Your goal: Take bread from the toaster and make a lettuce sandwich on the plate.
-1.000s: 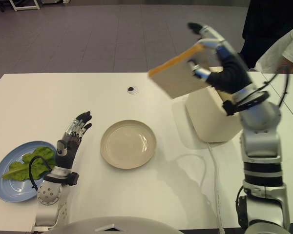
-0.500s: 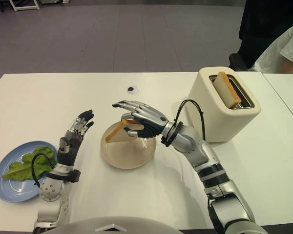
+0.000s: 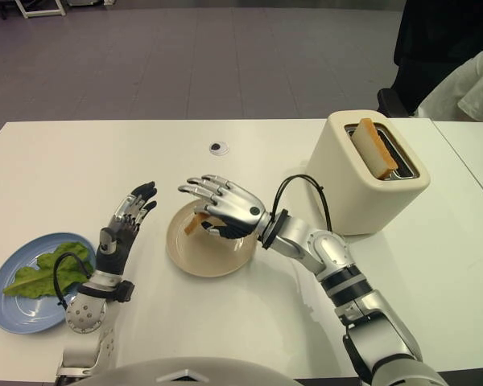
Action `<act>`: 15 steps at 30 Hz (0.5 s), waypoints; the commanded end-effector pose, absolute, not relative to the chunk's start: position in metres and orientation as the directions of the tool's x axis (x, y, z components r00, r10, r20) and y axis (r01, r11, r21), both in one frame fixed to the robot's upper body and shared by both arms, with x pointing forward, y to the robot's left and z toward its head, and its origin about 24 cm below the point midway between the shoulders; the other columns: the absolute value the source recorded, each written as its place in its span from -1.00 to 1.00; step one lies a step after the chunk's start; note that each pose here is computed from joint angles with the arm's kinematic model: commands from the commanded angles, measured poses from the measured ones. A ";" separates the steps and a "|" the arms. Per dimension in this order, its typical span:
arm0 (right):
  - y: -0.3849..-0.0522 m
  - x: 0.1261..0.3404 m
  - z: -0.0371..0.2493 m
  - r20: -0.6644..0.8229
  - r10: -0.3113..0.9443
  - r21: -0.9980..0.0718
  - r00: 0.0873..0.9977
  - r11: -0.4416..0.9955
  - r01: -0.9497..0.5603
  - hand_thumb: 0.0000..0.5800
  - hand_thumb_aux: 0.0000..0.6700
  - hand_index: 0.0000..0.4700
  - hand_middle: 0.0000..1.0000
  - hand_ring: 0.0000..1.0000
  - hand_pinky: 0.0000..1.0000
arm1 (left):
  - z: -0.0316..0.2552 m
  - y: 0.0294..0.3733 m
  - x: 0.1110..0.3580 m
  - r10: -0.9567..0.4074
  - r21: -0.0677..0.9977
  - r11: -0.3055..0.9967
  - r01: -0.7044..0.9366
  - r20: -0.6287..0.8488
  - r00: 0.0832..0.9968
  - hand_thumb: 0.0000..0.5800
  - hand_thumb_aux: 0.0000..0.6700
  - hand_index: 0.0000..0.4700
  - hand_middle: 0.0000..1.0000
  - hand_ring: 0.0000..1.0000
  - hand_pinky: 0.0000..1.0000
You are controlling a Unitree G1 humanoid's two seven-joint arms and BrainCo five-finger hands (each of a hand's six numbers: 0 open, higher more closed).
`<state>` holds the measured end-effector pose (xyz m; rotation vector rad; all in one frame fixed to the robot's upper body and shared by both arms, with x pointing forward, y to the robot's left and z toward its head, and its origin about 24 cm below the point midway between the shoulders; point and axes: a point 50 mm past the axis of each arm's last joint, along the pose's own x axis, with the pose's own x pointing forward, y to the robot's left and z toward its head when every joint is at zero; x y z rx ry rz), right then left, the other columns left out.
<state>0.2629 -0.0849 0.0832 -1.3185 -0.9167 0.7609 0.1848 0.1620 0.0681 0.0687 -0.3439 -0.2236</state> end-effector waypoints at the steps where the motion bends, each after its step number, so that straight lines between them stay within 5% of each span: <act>1: -0.088 0.252 0.072 0.077 0.894 -0.997 0.440 0.080 0.013 0.95 0.67 0.67 -1.00 -1.00 -1.00 | 0.067 0.161 0.181 -0.239 0.113 0.970 0.214 0.312 0.919 -1.00 -1.00 -1.00 -1.00 -1.00 -1.00; 2: -0.088 0.249 0.071 0.071 0.898 -0.997 0.433 0.073 0.012 0.61 0.12 0.12 -1.00 -1.00 -1.00 | 0.067 0.161 0.181 -0.239 0.113 0.970 0.214 0.312 0.920 -1.00 -1.00 -1.00 -1.00 -1.00 -1.00; 3: -0.088 0.248 0.071 0.065 0.902 -0.998 0.427 0.066 0.012 -1.00 -1.00 -1.00 -1.00 -1.00 -1.00 | 0.068 0.161 0.180 -0.239 0.112 0.970 0.214 0.312 0.920 -1.00 -1.00 -1.00 -1.00 -1.00 -1.00; 15: -0.107 0.245 0.077 0.065 0.883 -0.987 0.465 0.125 -0.099 -1.00 -1.00 -1.00 -1.00 -1.00 -1.00 | 0.070 0.160 0.180 -0.242 0.113 0.970 0.217 0.314 0.918 -1.00 -1.00 -1.00 -1.00 -1.00 -1.00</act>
